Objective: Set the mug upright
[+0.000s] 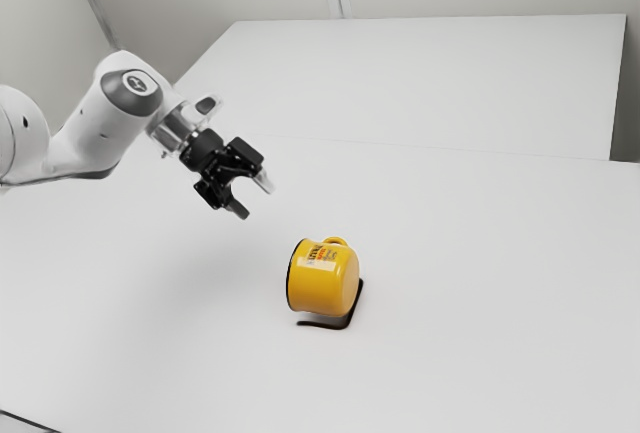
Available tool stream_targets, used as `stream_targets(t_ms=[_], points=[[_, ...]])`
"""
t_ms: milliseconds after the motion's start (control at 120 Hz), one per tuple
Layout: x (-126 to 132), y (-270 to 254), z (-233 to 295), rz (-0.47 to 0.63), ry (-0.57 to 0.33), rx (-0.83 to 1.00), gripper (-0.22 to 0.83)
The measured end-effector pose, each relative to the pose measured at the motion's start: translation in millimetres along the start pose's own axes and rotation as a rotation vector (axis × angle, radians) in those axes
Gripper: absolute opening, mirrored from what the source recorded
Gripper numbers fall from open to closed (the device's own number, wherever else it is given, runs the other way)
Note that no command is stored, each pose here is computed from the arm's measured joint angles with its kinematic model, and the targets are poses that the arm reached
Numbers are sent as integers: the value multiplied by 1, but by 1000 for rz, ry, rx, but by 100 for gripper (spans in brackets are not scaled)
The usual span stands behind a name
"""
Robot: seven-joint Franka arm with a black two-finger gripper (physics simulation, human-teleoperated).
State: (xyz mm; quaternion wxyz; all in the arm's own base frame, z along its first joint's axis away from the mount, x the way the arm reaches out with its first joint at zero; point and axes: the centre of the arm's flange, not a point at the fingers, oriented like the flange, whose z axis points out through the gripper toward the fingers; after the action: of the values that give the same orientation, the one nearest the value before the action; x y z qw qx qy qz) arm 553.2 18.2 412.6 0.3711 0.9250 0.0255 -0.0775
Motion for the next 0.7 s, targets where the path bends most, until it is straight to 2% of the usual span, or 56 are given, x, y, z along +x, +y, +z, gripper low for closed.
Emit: stream_targets(t_ms=[108, 308, 700], points=[[-7, -26, 37, -42, 4, -135, 61], [-1, -60, 80, -61, 36, -281, 62], [-16, -65, 115, -5, 79, -424, 62]])
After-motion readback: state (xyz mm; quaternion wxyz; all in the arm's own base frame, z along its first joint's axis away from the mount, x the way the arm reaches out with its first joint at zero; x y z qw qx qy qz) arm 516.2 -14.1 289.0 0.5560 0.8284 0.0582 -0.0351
